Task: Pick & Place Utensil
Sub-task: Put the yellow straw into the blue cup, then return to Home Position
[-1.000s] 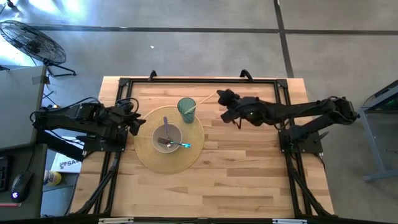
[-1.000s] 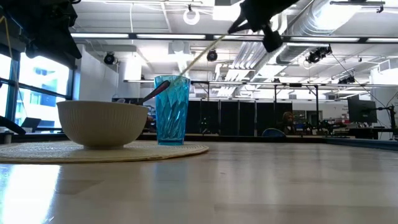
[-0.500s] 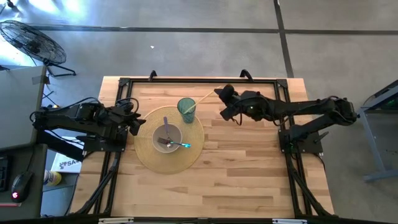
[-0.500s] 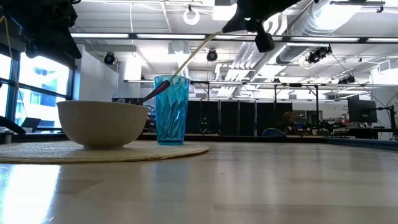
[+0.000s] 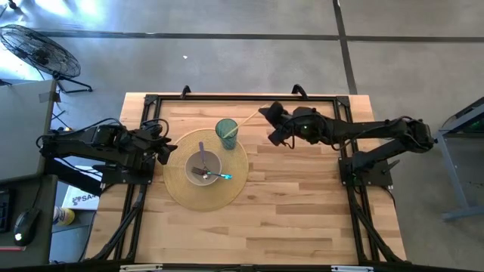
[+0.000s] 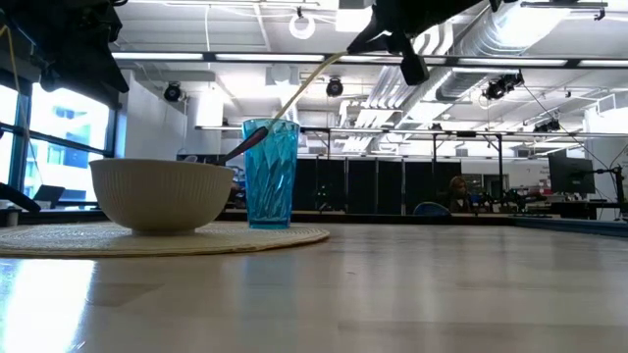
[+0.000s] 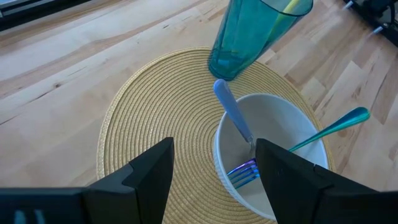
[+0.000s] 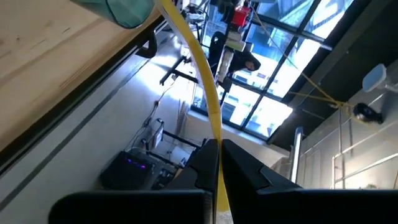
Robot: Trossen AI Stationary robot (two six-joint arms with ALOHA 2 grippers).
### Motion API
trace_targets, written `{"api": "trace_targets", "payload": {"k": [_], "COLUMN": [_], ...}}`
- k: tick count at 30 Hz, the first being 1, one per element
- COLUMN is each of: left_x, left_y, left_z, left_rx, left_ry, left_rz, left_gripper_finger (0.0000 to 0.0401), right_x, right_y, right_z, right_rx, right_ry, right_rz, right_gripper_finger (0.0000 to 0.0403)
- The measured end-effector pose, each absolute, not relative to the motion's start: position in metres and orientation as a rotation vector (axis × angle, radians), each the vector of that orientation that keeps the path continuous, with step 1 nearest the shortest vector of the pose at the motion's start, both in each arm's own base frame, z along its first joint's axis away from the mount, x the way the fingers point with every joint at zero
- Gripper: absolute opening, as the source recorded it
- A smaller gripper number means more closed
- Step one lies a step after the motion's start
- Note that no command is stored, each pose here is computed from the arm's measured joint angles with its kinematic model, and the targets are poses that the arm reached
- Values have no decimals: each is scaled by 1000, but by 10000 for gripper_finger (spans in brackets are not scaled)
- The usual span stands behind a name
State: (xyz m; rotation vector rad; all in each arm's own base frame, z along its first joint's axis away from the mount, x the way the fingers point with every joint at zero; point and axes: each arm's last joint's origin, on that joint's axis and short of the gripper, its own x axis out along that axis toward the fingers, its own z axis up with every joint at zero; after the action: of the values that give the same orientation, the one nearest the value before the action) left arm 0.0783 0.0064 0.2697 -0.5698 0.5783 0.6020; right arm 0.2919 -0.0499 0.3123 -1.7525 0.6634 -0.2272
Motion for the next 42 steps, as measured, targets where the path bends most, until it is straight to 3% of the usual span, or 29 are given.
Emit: {"api": "trace_targets", "payload": {"k": [7,19,27,36,42], "left_x": [78,78,78,78,78], "left_y": [6,6,6,6,6], "left_z": [270,270,270,270,270], "left_rx": [-570,-570,-570,-570,-570], "left_ry": [578,578,578,578,578], "left_rz": [602,602,602,602,602], "left_gripper_finger": [223,223,223,223,223], "right_x": [292,292,292,289,271], "right_y": [-49,-54,-54,-62,-78], "right_z": [312,312,316,321,326], "right_rx": [-1763,-1680,-1617,-1091,-660], "right_ry": [655,627,588,493,357], "right_rz": [-213,-235,-291,-527,-423], "right_gripper_finger": [24,138,168,156,124]}}
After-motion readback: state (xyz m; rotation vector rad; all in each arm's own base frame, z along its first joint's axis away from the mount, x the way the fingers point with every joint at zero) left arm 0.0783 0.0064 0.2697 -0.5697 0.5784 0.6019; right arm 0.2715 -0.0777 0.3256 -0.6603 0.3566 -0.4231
